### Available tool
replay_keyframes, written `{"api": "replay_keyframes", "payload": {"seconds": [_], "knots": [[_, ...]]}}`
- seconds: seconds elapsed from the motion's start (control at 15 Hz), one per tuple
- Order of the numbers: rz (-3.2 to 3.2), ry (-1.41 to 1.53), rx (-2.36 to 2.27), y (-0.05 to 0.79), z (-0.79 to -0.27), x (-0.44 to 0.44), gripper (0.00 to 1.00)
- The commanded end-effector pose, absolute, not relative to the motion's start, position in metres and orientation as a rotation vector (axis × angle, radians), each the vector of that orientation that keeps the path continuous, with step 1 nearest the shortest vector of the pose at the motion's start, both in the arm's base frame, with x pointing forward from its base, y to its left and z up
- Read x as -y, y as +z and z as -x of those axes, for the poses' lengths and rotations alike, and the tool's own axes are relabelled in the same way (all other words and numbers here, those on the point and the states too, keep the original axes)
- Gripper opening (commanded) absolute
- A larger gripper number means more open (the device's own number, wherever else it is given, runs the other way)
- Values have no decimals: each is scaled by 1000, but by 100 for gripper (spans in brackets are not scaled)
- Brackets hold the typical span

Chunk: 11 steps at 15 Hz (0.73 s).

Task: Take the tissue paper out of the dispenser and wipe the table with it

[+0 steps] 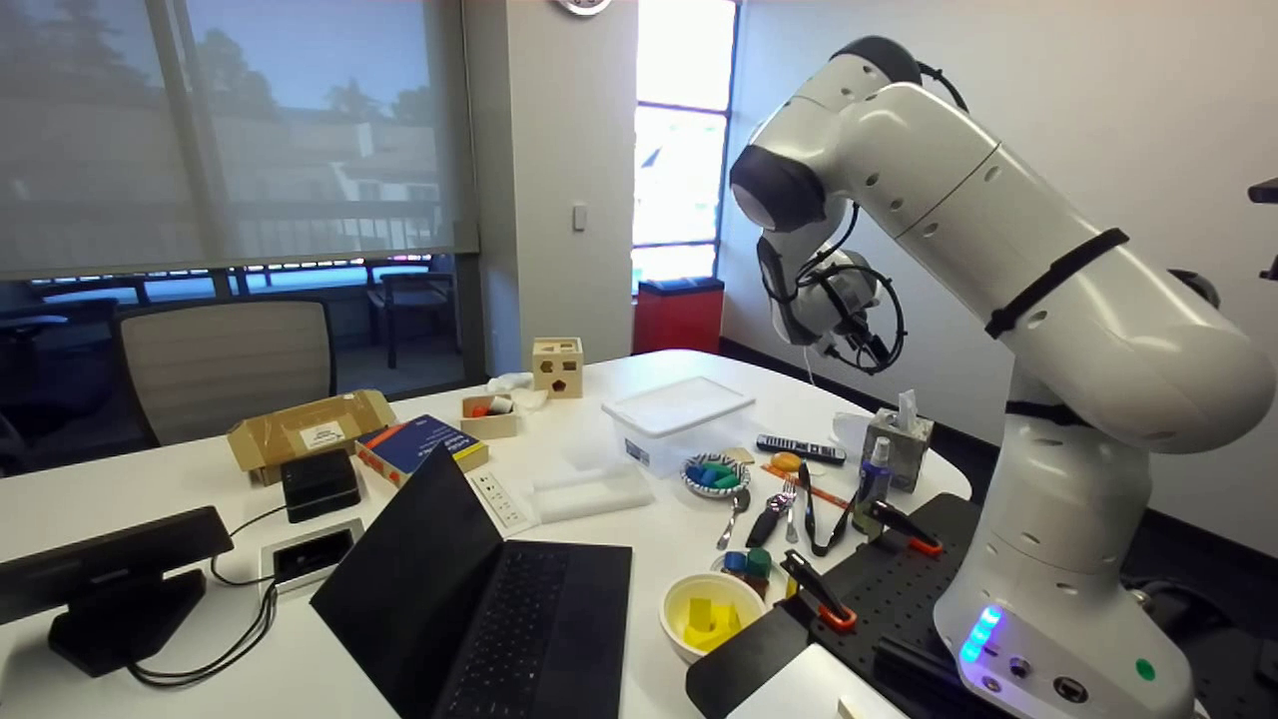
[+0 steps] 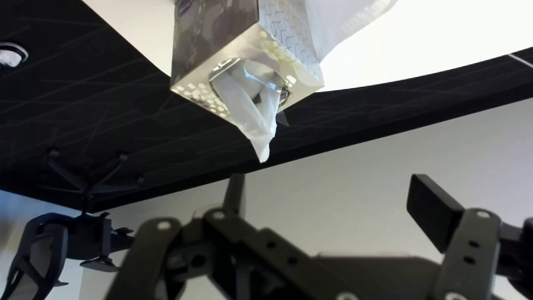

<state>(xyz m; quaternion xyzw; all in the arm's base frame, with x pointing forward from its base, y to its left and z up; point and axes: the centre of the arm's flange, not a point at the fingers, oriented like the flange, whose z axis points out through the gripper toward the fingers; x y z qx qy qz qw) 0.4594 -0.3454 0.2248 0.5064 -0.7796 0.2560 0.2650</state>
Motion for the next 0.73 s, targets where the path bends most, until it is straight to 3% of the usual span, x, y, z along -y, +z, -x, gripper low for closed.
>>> {"api": "replay_keyframes", "payload": {"seconds": [0.0, 0.67], "knots": [[-1555, 679, 2130, 291, -433, 287, 100], [-2033, 556, 2193, 369, -412, 183, 100]]}}
